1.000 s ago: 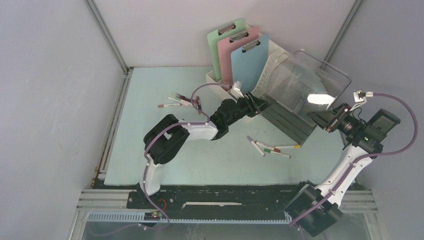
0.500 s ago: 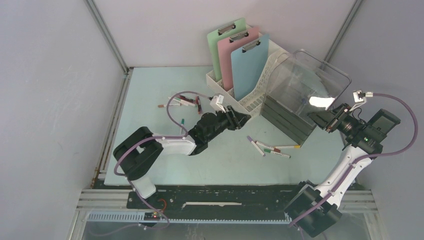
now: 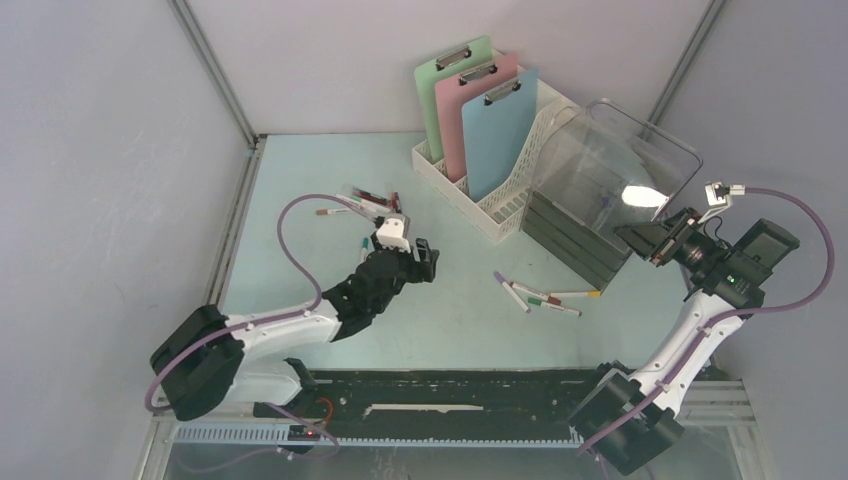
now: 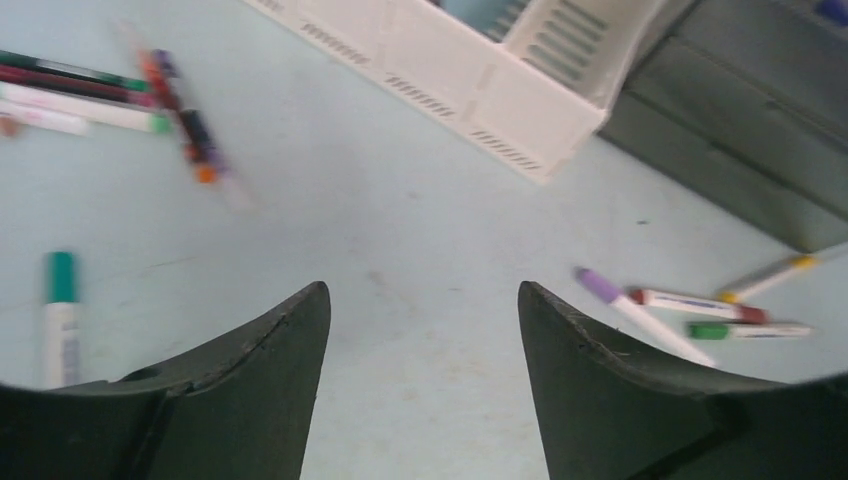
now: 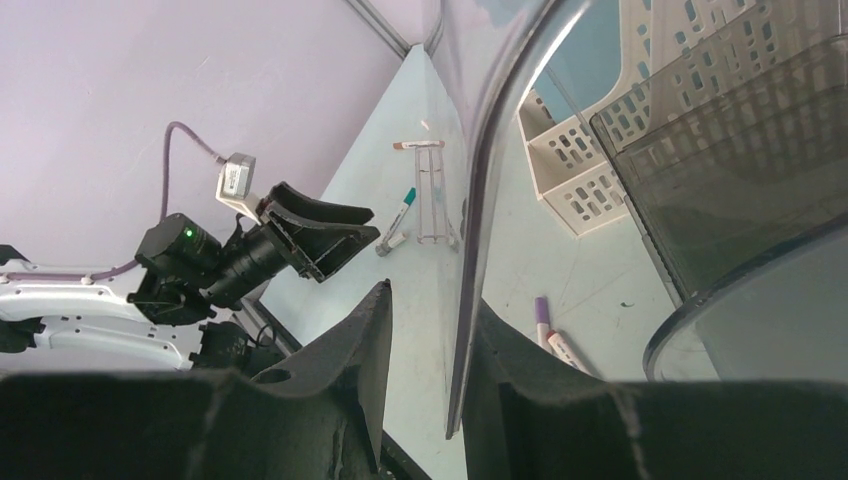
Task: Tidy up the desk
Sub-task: Pick up the stationery from the center of the board.
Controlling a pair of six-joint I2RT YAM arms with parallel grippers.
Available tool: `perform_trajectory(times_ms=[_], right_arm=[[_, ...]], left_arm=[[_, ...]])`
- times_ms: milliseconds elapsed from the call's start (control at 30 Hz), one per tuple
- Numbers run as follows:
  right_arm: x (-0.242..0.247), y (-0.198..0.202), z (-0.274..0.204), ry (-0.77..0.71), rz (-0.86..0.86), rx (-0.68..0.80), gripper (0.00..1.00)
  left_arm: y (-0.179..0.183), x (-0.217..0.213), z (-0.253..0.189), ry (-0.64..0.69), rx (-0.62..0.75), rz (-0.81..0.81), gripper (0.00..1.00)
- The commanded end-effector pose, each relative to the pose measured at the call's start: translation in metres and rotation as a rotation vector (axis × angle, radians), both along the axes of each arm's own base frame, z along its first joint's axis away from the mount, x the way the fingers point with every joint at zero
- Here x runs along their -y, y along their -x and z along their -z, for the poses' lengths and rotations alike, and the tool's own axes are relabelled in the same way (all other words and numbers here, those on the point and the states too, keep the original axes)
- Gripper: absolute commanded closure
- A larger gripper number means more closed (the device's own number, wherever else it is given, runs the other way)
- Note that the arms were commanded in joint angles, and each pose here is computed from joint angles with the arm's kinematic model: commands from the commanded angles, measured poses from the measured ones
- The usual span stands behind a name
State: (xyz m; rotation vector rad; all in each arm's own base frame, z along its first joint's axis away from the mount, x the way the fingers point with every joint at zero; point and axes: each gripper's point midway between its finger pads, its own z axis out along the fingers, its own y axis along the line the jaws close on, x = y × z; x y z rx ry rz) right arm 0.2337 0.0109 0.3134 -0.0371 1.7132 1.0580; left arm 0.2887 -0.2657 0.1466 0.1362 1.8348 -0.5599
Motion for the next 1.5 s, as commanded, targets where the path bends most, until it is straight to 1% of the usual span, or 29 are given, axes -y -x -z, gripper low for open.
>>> perform_trajectory(times_ms=[0, 33, 100, 133, 300, 500, 633, 700, 833, 967, 1167, 1333, 1467], right_arm=[[-0.021, 0.021, -0.018, -0.035, -0.138, 0.075, 0.63], [-0.021, 0.021, -0.018, -0.033, -0.137, 0.076, 0.63], [-0.022, 0.021, -0.017, -0.034, -0.137, 0.074, 0.63], [-0.021, 0.020, -0.017, -0.034, -0.136, 0.074, 0.63], [-0.021, 0.020, -0.017, -0.033, -0.136, 0.075, 0.63], [-0.021, 0.021, -0.017, -0.034, -0.136, 0.074, 0.63], [-0.022, 0.021, -0.017, -0.034, -0.139, 0.075, 0.63], [-0.022, 0.021, -0.018, -0.034, -0.139, 0.075, 0.63], [-0.022, 0.021, -0.017, -0.037, -0.141, 0.074, 0.63], [-0.022, 0.021, -0.017, -0.037, -0.144, 0.074, 0.63], [-0.022, 0.020, -0.017, -0.038, -0.144, 0.073, 0.63], [-0.022, 0.021, -0.017, -0.036, -0.144, 0.075, 0.63], [-0.023, 0.021, -0.018, -0.034, -0.143, 0.077, 0.63]], left_arm=[[-0.004, -0.051, 0.006, -0.236, 0.036, -0.141, 0.19], [-0.004, -0.059, 0.009, -0.264, 0.027, -0.164, 0.15], [-0.007, -0.078, 0.012, -0.303, 0.015, -0.235, 0.02], [-0.008, -0.083, 0.014, -0.312, 0.007, -0.251, 0.00], [-0.014, -0.097, 0.041, -0.326, -0.124, -0.234, 0.00], [-0.011, -0.103, 0.066, -0.333, -0.261, -0.220, 0.00], [-0.006, -0.108, 0.081, -0.379, -0.353, -0.208, 0.00], [-0.007, -0.111, 0.088, -0.404, -0.388, -0.207, 0.03], [-0.011, -0.114, 0.100, -0.423, -0.456, -0.203, 0.17], [-0.016, -0.114, 0.108, -0.446, -0.500, -0.209, 0.28], [-0.018, -0.118, 0.115, -0.461, -0.541, -0.227, 0.38], [-0.016, -0.120, 0.122, -0.452, -0.570, -0.228, 0.49], [-0.013, -0.121, 0.128, -0.452, -0.589, -0.228, 0.54]])
